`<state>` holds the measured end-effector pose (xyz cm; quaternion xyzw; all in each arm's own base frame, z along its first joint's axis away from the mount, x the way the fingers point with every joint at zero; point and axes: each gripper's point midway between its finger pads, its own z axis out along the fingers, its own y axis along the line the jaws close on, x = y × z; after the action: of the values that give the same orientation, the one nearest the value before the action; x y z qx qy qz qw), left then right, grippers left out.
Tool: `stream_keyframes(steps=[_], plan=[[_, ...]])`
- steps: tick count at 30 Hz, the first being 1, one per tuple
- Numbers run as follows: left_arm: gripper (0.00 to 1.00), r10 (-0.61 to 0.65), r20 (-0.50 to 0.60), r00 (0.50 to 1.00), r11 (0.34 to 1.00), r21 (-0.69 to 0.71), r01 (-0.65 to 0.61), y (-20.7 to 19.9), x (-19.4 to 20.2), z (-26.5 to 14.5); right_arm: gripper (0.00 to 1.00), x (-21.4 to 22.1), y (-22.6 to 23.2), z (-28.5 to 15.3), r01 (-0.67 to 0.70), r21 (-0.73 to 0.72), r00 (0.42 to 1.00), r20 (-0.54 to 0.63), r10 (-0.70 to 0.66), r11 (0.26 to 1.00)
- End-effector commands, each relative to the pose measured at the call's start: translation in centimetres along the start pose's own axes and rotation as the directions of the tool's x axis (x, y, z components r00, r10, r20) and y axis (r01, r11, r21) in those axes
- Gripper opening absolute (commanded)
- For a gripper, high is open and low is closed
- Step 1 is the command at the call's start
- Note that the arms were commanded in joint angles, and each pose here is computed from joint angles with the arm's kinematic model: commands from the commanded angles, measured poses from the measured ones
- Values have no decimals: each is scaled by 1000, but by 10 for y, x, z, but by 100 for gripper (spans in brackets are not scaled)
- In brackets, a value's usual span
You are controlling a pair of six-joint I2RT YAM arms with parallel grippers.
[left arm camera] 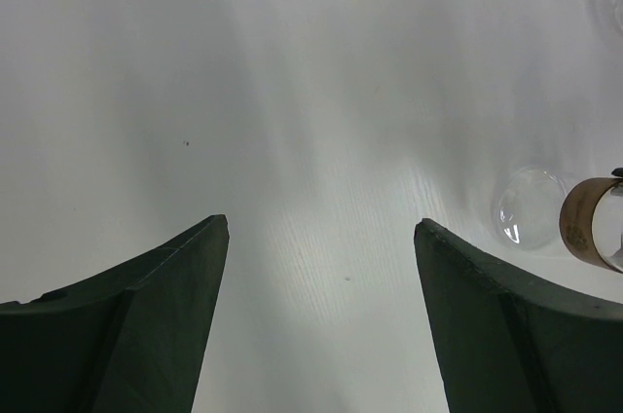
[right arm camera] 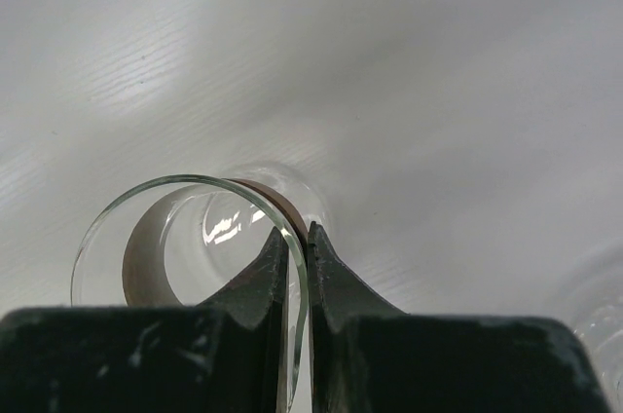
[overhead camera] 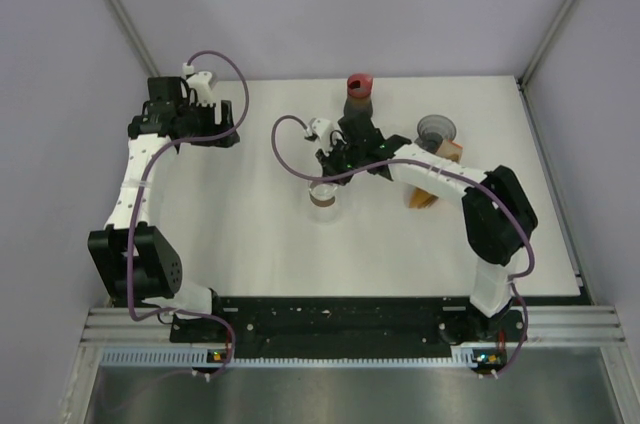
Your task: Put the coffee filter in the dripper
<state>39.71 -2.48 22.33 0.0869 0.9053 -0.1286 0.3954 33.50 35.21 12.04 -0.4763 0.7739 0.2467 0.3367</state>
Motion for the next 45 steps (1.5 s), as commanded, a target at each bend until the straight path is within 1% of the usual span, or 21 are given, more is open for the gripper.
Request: stream_keyframes(steps=[1,3,6,9,13,16,18,20,22,24,25,26,28,30,32,33,40,42,43,44,45], plan=[[83,46,68,997,999,7,-47,-6,-17,-14,3,-28,-6,4,-15,81,996,85,8,997],[83,44,66,997,999,5,-45,-5,-17,-14,4,-26,-7,7,-9,103,997,79,1,995],[83,46,65,997,999,11,-47,-7,-16,-13,10,-24,-3,11,-8,78,997,78,2,997],[83,49,67,997,999,9,-50,-6,-17,-14,20,-25,4,12,-7,38,997,78,4,999],[83,54,64,996,998,8,-55,-6,-16,-14,36,-45,4,-1,-5,42,996,92,1,999],[83,55,62,997,998,14,-56,-7,-15,-15,47,-76,-4,-29,-21,111,992,126,7,994],[83,55,61,997,998,14,-56,-7,-15,-15,59,-97,-16,-54,-34,200,985,173,-1,979],[83,55,60,997,998,17,-56,-7,-15,-14,65,-110,-39,-79,-84,300,976,216,18,950],[83,55,62,997,998,20,-57,-8,-16,-15,67,-107,-66,-99,-163,387,968,238,72,908],[83,56,59,997,998,22,-57,-8,-15,-15,68,-87,-107,-117,-280,496,953,247,176,822],[83,57,62,996,998,23,-58,-9,-15,-15,68,-71,-123,-124,-349,529,936,244,255,774],[83,58,62,996,998,23,-60,-9,-15,-16,66,-57,-138,-129,-387,558,922,237,306,734],[83,59,64,996,998,24,-61,-10,-15,-17,65,-32,-154,-129,-401,596,913,194,359,696],[83,57,60,997,998,28,-59,-10,-14,-16,66,-17,-156,-123,-346,607,931,131,340,715],[83,55,59,997,998,33,-57,-11,-13,-15,70,-8,-151,-107,-282,559,951,57,303,780],[83,54,61,997,998,34,-56,-11,-14,-15,71,-2,-149,-98,-265,542,954,26,299,798],[83,57,64,996,998,37,-59,-13,-14,-18,71,29,-163,-58,-217,530,945,-97,312,820],[83,60,64,996,997,37,-62,-13,-13,-19,69,41,-169,-48,-201,543,937,-136,321,815],[83,61,64,996,997,36,-64,-13,-13,-19,66,43,-172,-45,-196,547,934,-149,325,814],[83,61,64,996,997,36,-64,-13,-13,-19,62,48,-172,-42,-192,547,929,-167,331,815],[83,61,64,996,997,36,-64,-13,-13,-19,54,49,-172,-41,-193,545,926,-174,335,816]])
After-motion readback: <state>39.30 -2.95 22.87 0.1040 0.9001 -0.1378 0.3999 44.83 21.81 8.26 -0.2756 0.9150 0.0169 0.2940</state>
